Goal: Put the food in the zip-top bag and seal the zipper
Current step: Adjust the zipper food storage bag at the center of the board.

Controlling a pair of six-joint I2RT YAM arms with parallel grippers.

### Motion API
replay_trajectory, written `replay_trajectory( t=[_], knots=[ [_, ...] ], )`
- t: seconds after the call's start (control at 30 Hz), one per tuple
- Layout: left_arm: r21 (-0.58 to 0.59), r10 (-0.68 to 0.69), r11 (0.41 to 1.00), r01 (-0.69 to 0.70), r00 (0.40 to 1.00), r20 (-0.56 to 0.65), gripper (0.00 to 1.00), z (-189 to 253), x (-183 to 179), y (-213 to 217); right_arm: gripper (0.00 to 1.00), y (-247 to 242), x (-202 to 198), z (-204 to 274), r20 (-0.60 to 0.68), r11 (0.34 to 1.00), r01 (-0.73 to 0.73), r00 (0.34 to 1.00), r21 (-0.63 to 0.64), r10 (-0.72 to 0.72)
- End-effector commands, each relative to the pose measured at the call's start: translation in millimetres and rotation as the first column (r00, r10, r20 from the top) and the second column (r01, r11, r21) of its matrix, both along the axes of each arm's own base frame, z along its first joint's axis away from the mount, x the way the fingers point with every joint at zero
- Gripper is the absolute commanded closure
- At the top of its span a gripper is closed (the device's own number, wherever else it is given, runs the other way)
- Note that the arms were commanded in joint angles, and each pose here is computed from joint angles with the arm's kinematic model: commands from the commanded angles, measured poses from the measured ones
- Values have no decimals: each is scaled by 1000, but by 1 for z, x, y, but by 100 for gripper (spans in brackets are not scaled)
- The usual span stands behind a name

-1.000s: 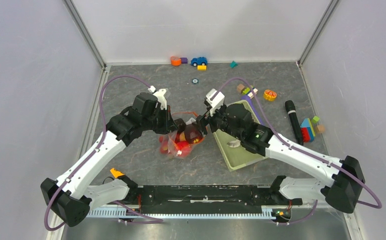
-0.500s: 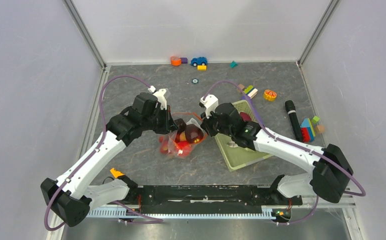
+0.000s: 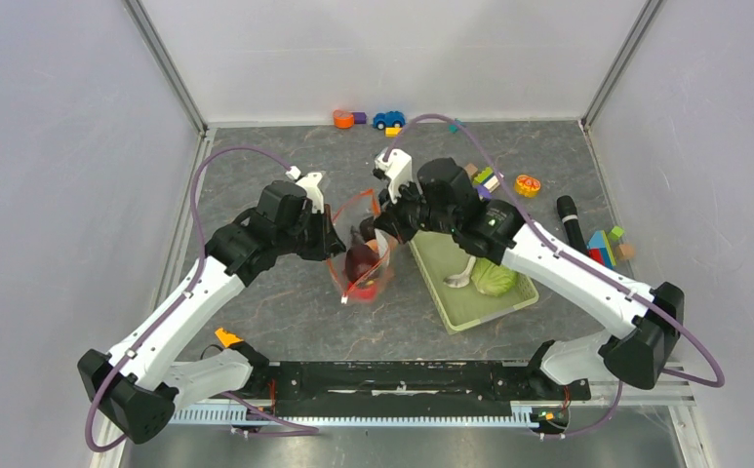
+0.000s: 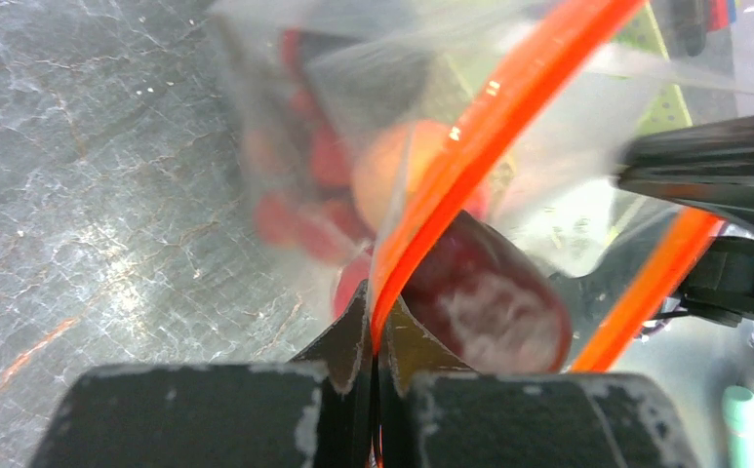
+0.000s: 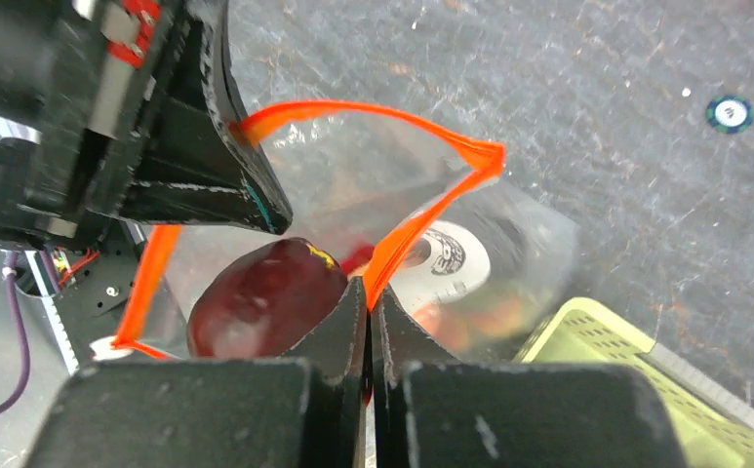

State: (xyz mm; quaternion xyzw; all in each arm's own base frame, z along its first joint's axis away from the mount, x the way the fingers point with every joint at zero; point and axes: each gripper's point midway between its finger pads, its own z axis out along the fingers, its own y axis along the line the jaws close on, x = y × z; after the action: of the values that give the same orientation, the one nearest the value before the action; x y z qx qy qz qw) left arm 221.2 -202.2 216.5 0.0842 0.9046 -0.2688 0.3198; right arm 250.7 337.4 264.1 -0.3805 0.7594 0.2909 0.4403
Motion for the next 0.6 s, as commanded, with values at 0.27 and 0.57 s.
replay_trajectory(
  t=[0.27, 0.57],
  knots=[
    [105, 131, 983, -148, 979, 157, 94, 25, 22, 34, 100, -18, 16, 33, -56, 995, 7, 998, -99, -12],
    [142, 121, 980, -136, 986, 116, 91, 13, 24, 32, 100, 1, 14, 20, -91, 995, -84, 993, -58, 78]
  ],
)
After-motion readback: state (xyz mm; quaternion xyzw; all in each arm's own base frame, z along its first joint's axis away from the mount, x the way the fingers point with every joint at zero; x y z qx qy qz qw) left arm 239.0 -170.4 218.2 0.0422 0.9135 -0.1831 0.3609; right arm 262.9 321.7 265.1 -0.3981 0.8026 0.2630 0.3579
